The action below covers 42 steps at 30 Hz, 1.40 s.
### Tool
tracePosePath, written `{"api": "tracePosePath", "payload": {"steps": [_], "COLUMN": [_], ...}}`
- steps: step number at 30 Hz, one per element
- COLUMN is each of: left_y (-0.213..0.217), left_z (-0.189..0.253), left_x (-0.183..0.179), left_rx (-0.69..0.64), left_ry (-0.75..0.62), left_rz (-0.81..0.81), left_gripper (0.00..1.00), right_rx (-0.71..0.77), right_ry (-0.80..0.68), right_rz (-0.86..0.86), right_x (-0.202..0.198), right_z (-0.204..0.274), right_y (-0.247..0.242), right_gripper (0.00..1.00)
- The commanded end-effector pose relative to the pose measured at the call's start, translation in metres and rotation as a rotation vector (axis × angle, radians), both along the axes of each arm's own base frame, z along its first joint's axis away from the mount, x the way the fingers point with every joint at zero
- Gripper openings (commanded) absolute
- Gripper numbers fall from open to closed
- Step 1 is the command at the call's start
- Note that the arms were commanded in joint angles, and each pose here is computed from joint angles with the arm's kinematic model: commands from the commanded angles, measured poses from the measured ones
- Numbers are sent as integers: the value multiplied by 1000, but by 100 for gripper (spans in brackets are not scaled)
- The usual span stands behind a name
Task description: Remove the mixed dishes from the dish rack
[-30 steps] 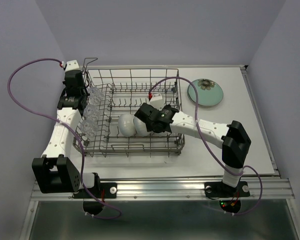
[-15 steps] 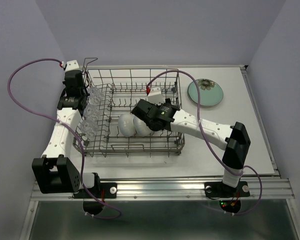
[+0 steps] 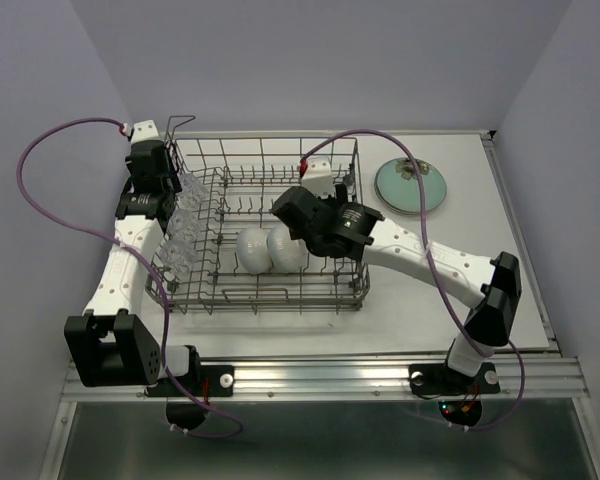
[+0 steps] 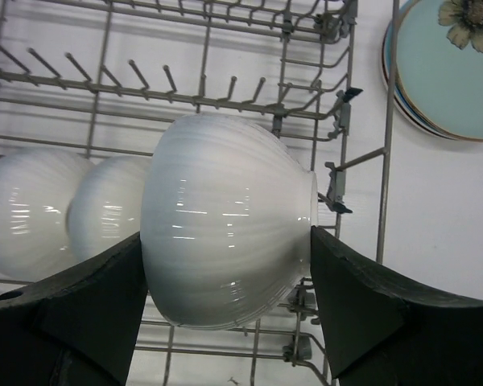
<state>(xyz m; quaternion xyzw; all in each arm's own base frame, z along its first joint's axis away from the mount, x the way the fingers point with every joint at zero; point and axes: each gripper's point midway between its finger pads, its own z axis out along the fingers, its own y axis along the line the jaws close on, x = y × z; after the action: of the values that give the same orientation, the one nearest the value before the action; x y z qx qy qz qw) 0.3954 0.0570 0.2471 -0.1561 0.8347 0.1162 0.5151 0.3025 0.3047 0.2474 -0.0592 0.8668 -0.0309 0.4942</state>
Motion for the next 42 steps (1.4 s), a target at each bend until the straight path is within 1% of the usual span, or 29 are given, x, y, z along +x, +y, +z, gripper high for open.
{"api": "tracePosePath", "payload": {"steps": [1, 3, 4, 5, 6, 7, 8, 9, 10, 11, 12, 13, 15, 16, 17, 18, 19, 20, 21, 22, 23, 26, 27, 31, 32, 35, 40, 41, 42], "left_y": [-14, -15, -17, -21, -23, -25, -30, -33, -40, -45, -51, -66, -85, -93, -110, -116, -130, -138, -145, -160, -169, -192, -216, -252, -254, -272, -282, -284, -285], "left_z": [23, 32, 36, 48, 54, 61, 76, 85, 93, 107, 122, 133, 156, 162, 171, 175, 181, 180, 180, 182, 182, 175, 171, 153, 148, 132, 125, 123, 122], "left_x": [2, 2, 1, 2, 1, 0, -4, -6, -8, -10, -17, -20, -31, -34, -42, -45, -50, -55, -57, -62, -65, -68, -73, -70, -66, -55, -48, -48, -47], "left_rx": [-53, -58, -62, -74, -79, -83, -100, -109, -133, -147, -163, -195, -244, -261, -293, -310, -329, -344, -365, -383, -395, -411, -421, -441, -445, -458, -443, -444, -446], "left_ry": [-76, -96, -101, -125, -139, -156, -191, -213, -233, -269, -309, -335, -395, -413, -438, -453, -473, -475, -479, -484, -483, -473, -451, -380, -363, -299, -266, -262, -260], "left_rz": [-38, -45, -54, -74, -86, -94, -118, -133, -167, -189, -223, -301, -396, -441, -535, -566, -641, -678, -707, -772, -802, -849, -906, -959, -941, -958, -929, -931, -932], "left_gripper": [62, 69, 76, 79, 81, 84, 93, 97, 99, 99, 99, 99, 99, 99, 99, 99, 99, 99, 99, 99, 99, 99, 99, 99, 99, 99, 98, 97, 92], "right_rx": [241, 257, 284, 329, 327, 389, 414, 484, 515, 550, 597, 666, 750, 784, 813, 862, 915, 954, 1022, 1058, 1085, 1175, 1224, 1269, 1272, 1276, 1286, 1288, 1295], "right_ry": [-132, -145, -156, -163, -166, -153, -144, -114, -102, -94, -86, -46, -42, -57, -64, -56, -57, -52, -5, -20, -11, 78, 93, 140, 127, 134, 119, 122, 129], "right_rz": [38, 47, 56, 82, 73, 121, 121, 183, 203, 192, 212, 286, 334, 348, 359, 380, 418, 446, 519, 532, 575, 682, 744, 807, 825, 843, 860, 864, 867], "right_x": [0, 0, 0, 2, 4, 4, 12, 11, 14, 28, 30, 26, 30, 34, 37, 37, 40, 40, 31, 38, 35, 26, 18, 9, 7, 3, -2, -3, -5], "right_z": [61, 68, 74, 84, 85, 90, 89, 92, 92, 93, 99, 97, 109, 111, 116, 121, 128, 133, 138, 142, 146, 147, 157, 156, 159, 162, 167, 167, 168], "right_y": [22, 22, 24, 26, 19, 28, 18, 28, 28, 15, 12, 22, 13, 12, 7, 6, -3, -7, -3, -12, -10, -3, -1, 4, 4, 1, -4, -4, -4], "right_gripper": [7, 8, 7, 7, 7, 7, 7, 6, 6, 6, 6, 6, 6, 6, 6, 6, 6, 6, 6, 6, 6, 6, 6, 6, 7, 7, 7, 8, 7]}}
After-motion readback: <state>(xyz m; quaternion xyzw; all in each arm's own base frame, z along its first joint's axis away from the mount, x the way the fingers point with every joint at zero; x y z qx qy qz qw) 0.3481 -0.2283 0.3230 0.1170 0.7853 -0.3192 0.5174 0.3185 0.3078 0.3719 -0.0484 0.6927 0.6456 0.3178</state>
